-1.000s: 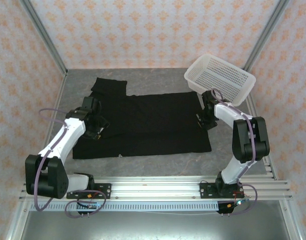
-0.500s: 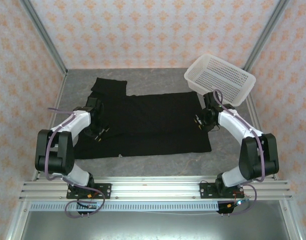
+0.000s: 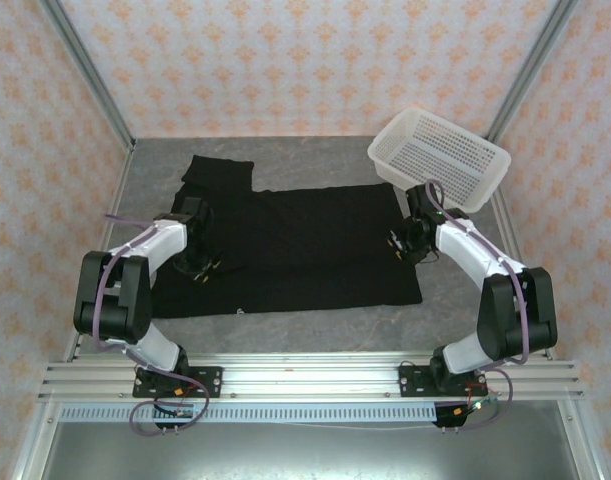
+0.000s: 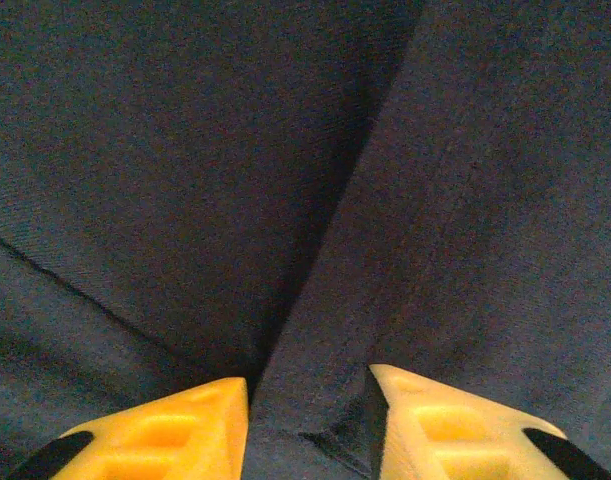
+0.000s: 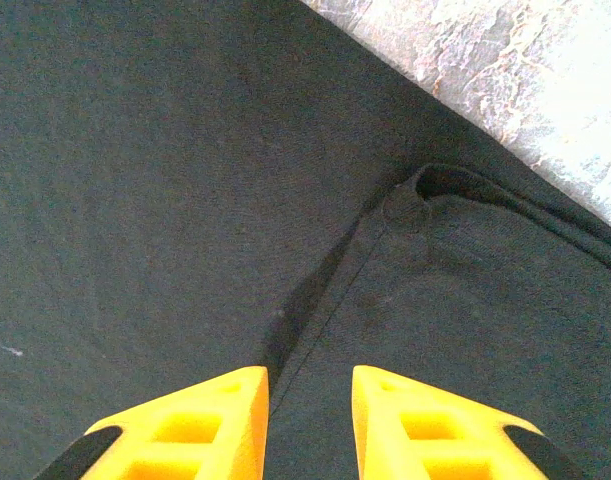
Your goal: Fold and stack the t-shirts
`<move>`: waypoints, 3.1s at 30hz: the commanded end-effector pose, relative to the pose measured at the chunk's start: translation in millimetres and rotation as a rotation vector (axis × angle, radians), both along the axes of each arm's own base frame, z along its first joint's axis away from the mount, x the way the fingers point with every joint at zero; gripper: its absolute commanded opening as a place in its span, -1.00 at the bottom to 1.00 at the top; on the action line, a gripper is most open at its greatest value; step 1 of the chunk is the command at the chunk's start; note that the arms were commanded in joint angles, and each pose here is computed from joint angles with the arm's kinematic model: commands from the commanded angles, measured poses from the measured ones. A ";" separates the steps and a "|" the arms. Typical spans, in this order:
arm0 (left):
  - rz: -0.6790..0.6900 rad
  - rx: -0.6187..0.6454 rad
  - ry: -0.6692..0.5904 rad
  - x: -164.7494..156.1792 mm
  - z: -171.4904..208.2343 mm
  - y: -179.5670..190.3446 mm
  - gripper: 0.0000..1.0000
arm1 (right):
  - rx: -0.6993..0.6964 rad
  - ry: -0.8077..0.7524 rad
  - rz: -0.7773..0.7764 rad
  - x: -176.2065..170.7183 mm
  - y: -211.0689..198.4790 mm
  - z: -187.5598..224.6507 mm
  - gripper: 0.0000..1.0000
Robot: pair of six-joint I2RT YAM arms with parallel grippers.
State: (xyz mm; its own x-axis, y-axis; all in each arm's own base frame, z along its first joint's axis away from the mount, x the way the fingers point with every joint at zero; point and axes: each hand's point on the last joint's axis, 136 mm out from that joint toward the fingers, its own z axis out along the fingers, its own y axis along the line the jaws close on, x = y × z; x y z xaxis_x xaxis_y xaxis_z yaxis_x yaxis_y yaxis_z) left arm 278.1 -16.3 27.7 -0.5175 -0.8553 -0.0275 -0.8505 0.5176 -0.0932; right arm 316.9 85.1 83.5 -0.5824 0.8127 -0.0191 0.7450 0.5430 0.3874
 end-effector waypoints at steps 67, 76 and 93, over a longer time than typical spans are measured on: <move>-0.440 0.168 -0.179 109.0 78.7 -53.3 0.32 | -0.030 0.047 0.026 -21.4 -7.1 -12.8 -0.26; -0.249 0.101 -0.069 113.4 33.9 5.8 -0.77 | -0.075 0.039 0.077 -19.0 -11.1 -13.6 -0.68; -0.220 0.241 0.079 110.6 7.3 85.0 -0.65 | -0.233 0.131 -0.006 -10.9 -58.6 -41.7 -0.67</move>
